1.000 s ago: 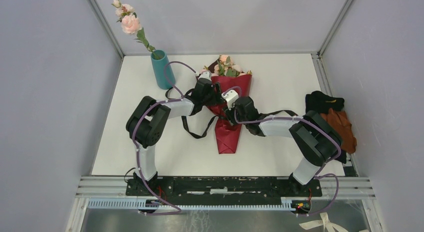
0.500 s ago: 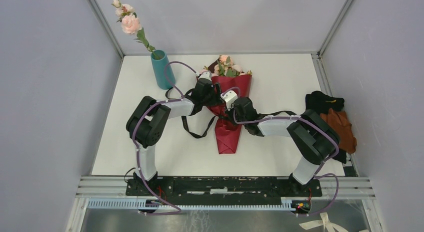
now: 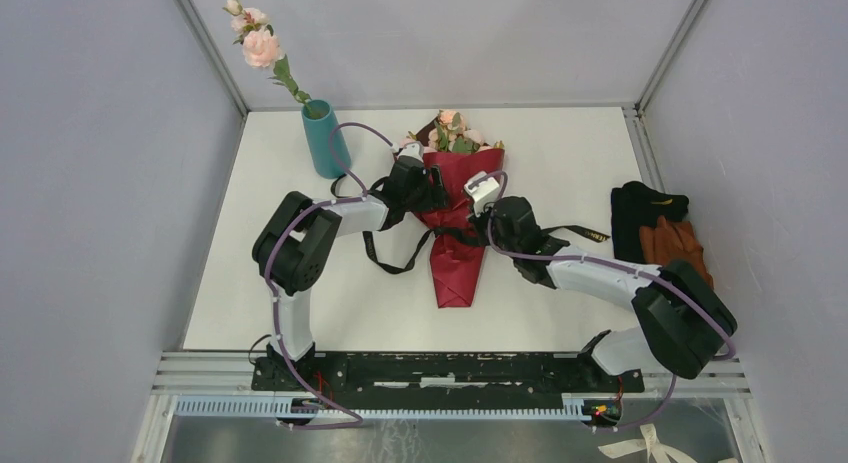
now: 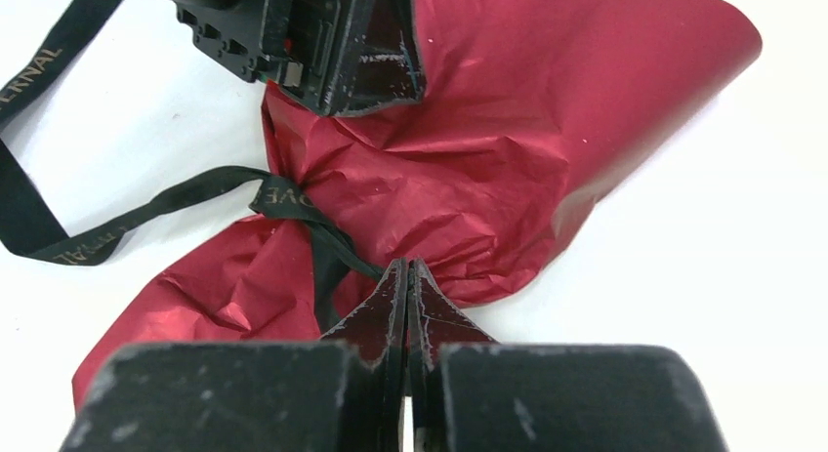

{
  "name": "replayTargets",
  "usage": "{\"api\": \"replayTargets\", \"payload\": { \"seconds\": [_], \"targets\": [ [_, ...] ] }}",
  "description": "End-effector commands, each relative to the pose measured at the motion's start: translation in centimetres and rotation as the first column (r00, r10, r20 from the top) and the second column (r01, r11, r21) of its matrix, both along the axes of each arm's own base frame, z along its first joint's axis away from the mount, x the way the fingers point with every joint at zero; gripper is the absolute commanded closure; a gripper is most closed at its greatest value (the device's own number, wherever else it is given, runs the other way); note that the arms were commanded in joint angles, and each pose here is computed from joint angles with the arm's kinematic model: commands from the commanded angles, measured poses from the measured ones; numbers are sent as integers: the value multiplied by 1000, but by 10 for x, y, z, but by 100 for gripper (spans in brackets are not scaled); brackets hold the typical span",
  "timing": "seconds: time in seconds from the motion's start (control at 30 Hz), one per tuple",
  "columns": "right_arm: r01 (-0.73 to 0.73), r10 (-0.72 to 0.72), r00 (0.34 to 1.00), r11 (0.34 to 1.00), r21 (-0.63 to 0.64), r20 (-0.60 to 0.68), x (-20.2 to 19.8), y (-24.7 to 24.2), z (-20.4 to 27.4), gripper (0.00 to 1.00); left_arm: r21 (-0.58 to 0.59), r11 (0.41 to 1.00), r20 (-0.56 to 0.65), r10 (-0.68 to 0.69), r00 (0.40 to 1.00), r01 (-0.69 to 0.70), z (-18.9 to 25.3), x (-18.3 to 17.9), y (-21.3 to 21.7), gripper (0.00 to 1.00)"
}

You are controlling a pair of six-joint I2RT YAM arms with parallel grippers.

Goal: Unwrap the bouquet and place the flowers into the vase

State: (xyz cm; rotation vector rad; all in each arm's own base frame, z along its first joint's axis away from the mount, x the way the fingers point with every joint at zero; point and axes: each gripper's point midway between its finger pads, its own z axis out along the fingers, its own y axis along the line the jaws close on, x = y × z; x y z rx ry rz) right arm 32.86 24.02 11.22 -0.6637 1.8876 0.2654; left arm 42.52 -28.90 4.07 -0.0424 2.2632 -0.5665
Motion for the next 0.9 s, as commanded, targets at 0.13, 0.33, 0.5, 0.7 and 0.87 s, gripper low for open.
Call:
{"api": "replayTargets", "payload": {
  "seconds": [0.13, 0.33, 0.5, 0.7, 0.87],
  "targets": [
    [-23, 20, 999, 997, -79, -39, 8, 4, -18, 67, -7, 1000, 20, -14, 1000, 14, 10, 2, -5, 21],
    [-126, 118, 985, 990, -62, -126, 1, 27, -49, 42, 14, 1000, 31, -3, 1000, 3, 12, 3, 0, 21],
    [-140, 129, 983, 987, -76, -134, -2, 27, -61, 40, 11, 1000, 27, -6, 1000, 6, 10, 2, 0, 21],
    [-107, 95, 988, 990, -90, -125, 6, 25, -61, 84, 13, 1000, 23, -9, 1000, 9, 8, 2, 0, 21],
    [-98, 91, 991, 993, -65, -98, 7, 25, -45, 100, 19, 1000, 26, -7, 1000, 6, 9, 3, 0, 21]
  ]
}}
